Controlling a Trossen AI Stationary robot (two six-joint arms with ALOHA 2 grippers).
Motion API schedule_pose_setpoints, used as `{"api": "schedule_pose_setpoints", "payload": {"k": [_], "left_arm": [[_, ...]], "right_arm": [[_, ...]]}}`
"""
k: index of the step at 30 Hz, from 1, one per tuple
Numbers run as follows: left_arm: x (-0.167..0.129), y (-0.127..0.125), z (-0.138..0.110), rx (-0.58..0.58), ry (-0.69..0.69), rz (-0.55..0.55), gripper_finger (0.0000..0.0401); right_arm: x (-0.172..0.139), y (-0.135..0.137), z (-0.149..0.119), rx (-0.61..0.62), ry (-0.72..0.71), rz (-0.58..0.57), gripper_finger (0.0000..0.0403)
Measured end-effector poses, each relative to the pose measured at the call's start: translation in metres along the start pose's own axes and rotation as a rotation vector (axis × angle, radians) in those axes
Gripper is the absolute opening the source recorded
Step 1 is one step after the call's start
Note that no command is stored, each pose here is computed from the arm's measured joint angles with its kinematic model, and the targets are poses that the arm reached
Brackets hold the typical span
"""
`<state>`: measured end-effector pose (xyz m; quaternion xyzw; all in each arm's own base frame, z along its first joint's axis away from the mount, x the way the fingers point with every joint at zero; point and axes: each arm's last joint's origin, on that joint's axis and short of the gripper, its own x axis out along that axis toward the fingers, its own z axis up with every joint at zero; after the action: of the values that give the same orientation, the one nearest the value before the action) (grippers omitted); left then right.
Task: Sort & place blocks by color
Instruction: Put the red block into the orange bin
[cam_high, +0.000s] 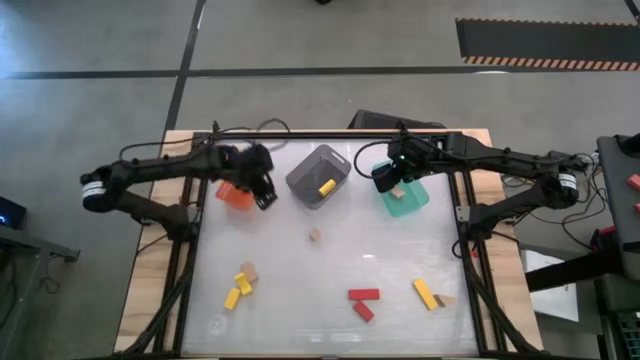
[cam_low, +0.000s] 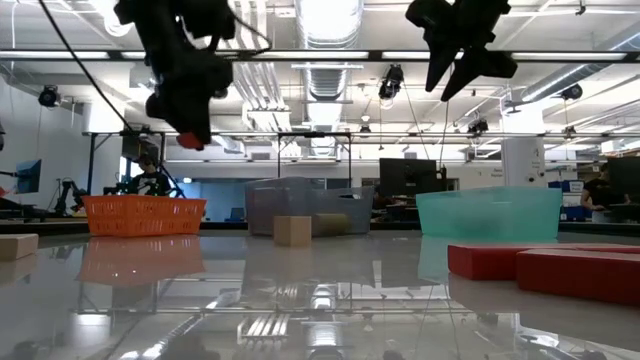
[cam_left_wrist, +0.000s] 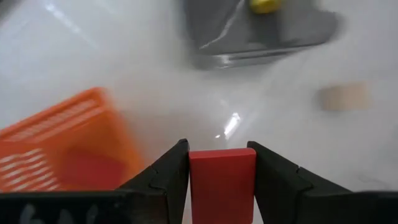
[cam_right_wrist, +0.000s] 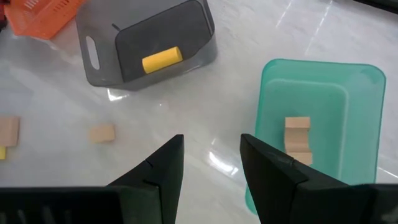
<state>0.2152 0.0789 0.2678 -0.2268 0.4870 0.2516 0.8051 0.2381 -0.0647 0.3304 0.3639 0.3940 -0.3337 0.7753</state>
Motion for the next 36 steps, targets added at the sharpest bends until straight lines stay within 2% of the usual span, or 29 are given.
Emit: {"api": "schedule_pose_setpoints", "payload": {"k": [9, 16, 23, 36], "left_arm": [[0.004, 0.058, 0.007, -0.069, 0.054, 0.121, 0.0134], [0.023, 0.086, -0.008, -0.110, 0.138, 0.170, 0.0134], [0.042, 0.094, -0.026, -0.123, 0.192, 0.180, 0.0134], [0.053, 0.096, -0.030, -0.121, 0.180, 0.204, 0.0134]], "right_arm": [[-0.001, 0.004, -0.004, 0.015, 0.007, 0.010, 0.0148], [-0.001, 0.008, -0.008, 0.032, 0.004, 0.010, 0.0148], [-0.002, 0.010, -0.010, 0.038, -0.001, 0.008, 0.0148], [-0.002, 0.010, -0.010, 0.060, -0.002, 0.007, 0.0148]]}}
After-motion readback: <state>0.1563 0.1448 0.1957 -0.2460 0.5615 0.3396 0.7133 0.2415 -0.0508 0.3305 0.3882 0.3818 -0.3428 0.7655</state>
